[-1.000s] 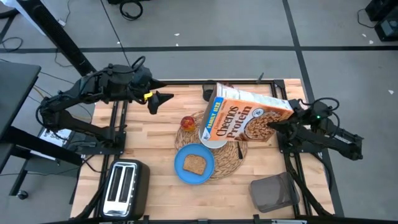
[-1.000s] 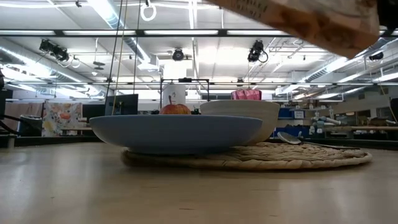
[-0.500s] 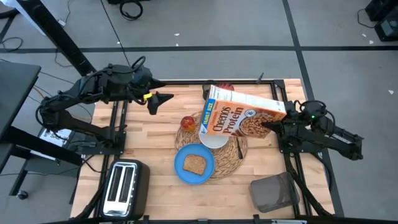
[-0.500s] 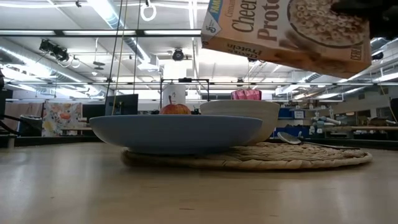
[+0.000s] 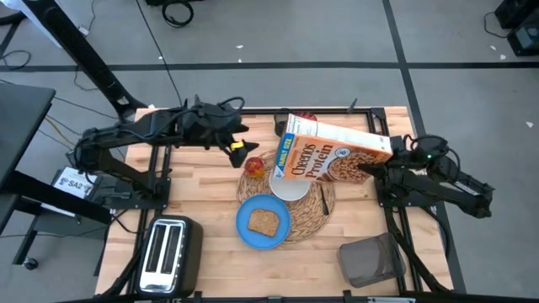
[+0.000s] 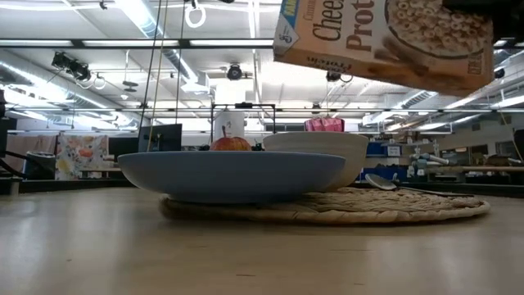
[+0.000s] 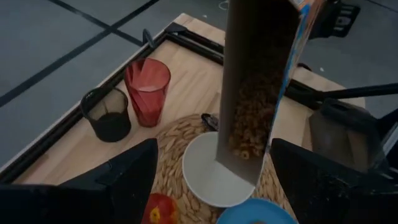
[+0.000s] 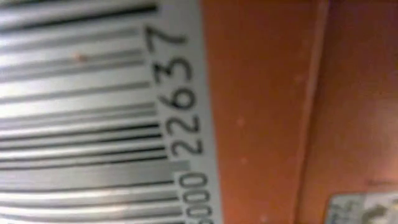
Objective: Arrange a breakfast setting
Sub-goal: Pour the brown cereal from the orange cereal box into the white bowl
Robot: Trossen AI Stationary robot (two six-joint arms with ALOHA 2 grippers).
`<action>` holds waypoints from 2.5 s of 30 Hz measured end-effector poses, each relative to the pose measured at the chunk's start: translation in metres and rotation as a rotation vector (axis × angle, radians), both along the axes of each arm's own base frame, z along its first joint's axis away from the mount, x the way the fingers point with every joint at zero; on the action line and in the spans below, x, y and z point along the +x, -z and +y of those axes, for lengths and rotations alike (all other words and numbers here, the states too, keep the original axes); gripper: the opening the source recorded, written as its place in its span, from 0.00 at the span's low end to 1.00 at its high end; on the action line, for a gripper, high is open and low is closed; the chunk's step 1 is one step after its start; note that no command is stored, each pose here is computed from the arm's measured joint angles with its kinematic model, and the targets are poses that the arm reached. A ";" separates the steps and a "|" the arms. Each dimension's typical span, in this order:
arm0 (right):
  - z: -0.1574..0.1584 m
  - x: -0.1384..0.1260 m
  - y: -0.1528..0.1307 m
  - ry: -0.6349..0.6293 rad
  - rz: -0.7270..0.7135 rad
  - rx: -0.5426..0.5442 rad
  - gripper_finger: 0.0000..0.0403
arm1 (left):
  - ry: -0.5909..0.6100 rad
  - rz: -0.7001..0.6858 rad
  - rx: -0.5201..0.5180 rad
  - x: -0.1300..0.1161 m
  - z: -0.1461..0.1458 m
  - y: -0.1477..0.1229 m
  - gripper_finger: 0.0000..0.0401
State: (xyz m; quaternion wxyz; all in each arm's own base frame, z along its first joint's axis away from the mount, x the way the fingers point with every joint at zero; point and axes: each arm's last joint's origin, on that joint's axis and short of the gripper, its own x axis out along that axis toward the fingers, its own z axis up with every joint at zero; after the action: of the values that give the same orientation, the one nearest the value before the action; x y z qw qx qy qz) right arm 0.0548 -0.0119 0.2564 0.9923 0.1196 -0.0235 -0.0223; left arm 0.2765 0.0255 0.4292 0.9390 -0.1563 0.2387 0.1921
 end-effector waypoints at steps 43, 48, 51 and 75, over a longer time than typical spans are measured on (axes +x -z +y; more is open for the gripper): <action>0.000 0.001 -0.030 -0.005 0.388 0.024 0.72 | 0.019 0.060 -0.002 0.012 -0.004 0.012 0.79; -0.002 0.005 -0.039 -0.007 0.401 -0.008 0.72 | 0.022 0.061 0.003 0.012 -0.004 0.012 0.79; -0.003 0.005 -0.042 0.009 0.413 -0.030 0.72 | 0.023 0.060 0.003 0.012 -0.004 0.012 0.79; 0.008 -0.022 -0.040 0.018 0.383 -0.009 0.62 | 0.020 0.050 -0.014 0.013 -0.007 0.012 0.79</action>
State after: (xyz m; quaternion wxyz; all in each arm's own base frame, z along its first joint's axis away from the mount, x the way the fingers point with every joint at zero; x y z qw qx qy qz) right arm 0.0332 -0.0044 0.2961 0.9789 0.1086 0.1646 -0.0536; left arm 0.2892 0.0187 0.4176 0.9335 -0.1556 0.2650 0.1850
